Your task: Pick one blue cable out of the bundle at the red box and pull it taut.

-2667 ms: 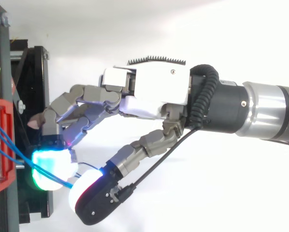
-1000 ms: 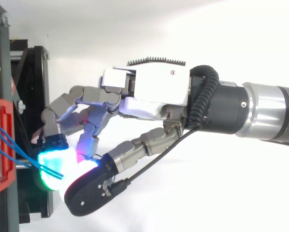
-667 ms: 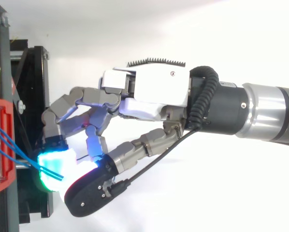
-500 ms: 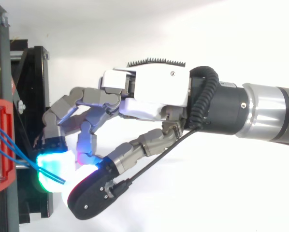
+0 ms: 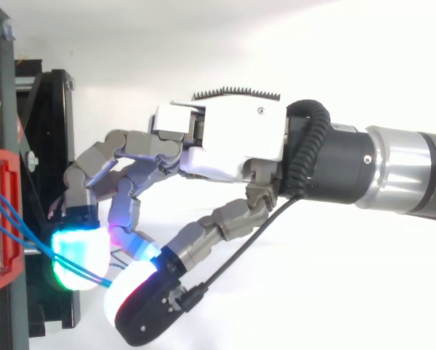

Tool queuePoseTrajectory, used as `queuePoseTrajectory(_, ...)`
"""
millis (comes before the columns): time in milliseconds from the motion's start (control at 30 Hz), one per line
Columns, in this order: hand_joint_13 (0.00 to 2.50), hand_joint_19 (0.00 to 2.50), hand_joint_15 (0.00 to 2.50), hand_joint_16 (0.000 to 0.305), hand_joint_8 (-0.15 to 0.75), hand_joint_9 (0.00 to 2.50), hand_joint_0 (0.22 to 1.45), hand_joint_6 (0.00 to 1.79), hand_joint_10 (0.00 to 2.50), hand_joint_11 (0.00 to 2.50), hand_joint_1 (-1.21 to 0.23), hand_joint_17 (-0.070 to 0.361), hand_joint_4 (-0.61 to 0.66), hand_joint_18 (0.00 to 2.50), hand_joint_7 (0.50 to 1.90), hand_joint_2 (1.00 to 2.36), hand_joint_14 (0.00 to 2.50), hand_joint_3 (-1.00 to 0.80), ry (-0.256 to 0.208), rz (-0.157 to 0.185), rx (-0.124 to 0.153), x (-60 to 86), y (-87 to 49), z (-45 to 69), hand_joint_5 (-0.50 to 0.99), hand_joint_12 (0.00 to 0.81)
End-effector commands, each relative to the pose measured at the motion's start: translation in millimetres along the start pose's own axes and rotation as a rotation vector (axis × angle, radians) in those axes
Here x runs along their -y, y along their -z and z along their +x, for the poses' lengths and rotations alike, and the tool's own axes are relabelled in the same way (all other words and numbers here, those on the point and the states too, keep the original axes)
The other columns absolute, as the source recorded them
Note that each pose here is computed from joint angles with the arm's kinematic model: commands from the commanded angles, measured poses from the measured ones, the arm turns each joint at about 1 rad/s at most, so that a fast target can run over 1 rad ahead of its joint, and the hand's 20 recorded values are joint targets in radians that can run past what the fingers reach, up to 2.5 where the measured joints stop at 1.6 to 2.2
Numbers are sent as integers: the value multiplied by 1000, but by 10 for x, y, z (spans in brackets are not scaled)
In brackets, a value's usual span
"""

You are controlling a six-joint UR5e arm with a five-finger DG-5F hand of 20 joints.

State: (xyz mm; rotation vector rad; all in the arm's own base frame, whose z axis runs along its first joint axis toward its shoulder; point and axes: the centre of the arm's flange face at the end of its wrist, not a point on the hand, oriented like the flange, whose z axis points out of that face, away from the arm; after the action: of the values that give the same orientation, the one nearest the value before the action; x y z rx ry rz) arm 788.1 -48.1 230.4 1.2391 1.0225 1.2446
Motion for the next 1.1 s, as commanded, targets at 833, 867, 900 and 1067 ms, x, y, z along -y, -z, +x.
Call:
queuePoseTrajectory(833,603,163,302,55,340,870,699,967,1037,1182,-843,123,39,576,923,1000,12,-500,-12,3,0,3,3,2,-183,372)
queuePoseTrajectory(867,599,154,294,55,339,852,720,970,1017,1189,-866,123,31,580,914,1000,12,-500,-10,3,0,3,3,2,-188,372)
queuePoseTrajectory(900,596,153,290,55,339,844,726,970,1005,1180,-870,123,32,580,907,1000,11,-500,-12,3,0,3,3,2,-191,373)
queuePoseTrajectory(1067,538,196,298,56,352,824,594,946,864,1212,-810,127,68,535,861,1000,12,-500,-10,2,0,-9,3,3,-199,374)
